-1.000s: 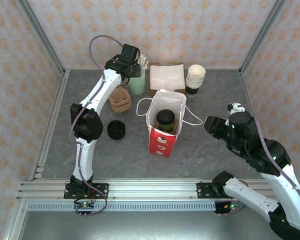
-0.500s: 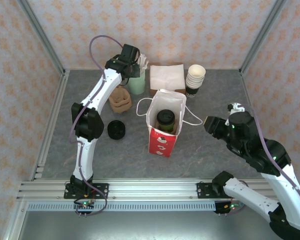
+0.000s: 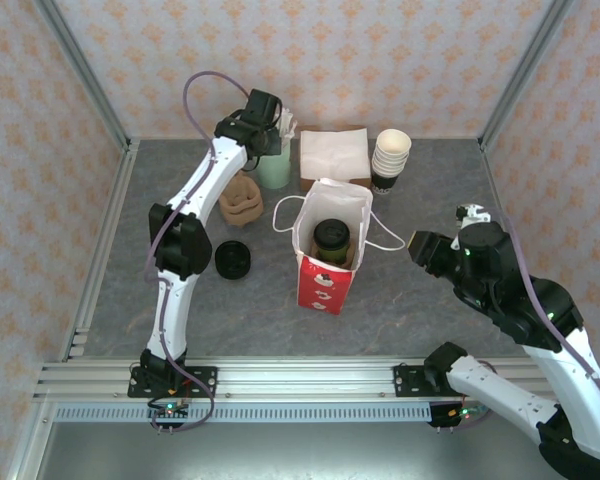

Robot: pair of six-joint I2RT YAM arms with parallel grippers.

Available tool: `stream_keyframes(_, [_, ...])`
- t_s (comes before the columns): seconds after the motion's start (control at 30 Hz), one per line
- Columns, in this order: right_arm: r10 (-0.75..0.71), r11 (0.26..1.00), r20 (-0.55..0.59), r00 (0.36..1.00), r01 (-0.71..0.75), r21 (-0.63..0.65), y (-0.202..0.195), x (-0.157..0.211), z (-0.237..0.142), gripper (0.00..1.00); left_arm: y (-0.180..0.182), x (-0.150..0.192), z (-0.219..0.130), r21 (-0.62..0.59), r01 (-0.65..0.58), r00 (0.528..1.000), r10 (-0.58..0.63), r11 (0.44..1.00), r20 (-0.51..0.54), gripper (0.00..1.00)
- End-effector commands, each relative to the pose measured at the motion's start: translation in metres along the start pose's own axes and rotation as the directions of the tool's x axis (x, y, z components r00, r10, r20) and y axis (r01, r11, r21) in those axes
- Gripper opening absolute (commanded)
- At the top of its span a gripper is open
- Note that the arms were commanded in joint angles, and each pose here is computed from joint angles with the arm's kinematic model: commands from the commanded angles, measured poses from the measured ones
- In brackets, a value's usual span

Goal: Pack the takeout coffee

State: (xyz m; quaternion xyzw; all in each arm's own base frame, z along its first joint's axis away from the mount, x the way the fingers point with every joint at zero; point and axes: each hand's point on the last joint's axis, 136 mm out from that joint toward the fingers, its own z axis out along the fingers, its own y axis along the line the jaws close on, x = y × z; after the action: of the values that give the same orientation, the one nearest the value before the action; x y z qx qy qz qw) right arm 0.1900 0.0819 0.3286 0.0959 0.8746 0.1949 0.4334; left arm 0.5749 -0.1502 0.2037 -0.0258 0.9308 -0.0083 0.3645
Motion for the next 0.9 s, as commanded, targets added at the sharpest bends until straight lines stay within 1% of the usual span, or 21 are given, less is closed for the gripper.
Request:
stream_keyframes(0.0, [0.0, 1.0, 0.065, 0.998, -0.001, 0.004, 0.001, -0.016, -0.008, 0.48, 0.012, -0.007, -0.005, -0.044, -0.007, 1.0, 0.008, 0.999, 0.01, 0.25])
stream_keyframes(0.13, [-0.003, 1.0, 0.068, 0.998, 0.002, 0.009, 0.0, -0.017, -0.008, 0.48, 0.01, -0.014, -0.013, -0.031, 0.005, 1.0, -0.004, 1.0, 0.023, 0.19])
stream_keyframes(0.23, [-0.002, 1.0, 0.076, 0.997, 0.001, 0.011, 0.0, -0.019, -0.009, 0.48, 0.01, -0.021, -0.024, -0.023, 0.012, 0.999, -0.011, 1.0, 0.042, 0.11])
stream_keyframes(0.33, [-0.003, 1.0, 0.079, 0.997, 0.002, 0.014, -0.001, -0.019, -0.008, 0.48, 0.011, -0.03, -0.042, -0.014, 0.016, 0.997, -0.015, 1.0, 0.069, 0.09])
stream_keyframes(0.43, [-0.004, 1.0, 0.08, 0.997, 0.003, 0.021, -0.002, -0.019, -0.007, 0.48, 0.015, -0.04, -0.066, -0.011, 0.02, 0.995, -0.019, 1.0, 0.103, 0.09])
stream_keyframes(0.6, [0.0, 1.0, 0.089, 0.996, -0.001, 0.022, -0.002, -0.019, -0.005, 0.48, 0.024, -0.058, -0.117, -0.004, 0.025, 0.985, -0.024, 1.0, 0.173, 0.09])
stream_keyframes(0.87, [0.009, 0.999, 0.113, 0.994, -0.015, 0.044, -0.005, -0.022, 0.002, 0.48, 0.033, -0.072, -0.2, 0.044, 0.028, 0.963, -0.038, 0.999, 0.266, 0.09])
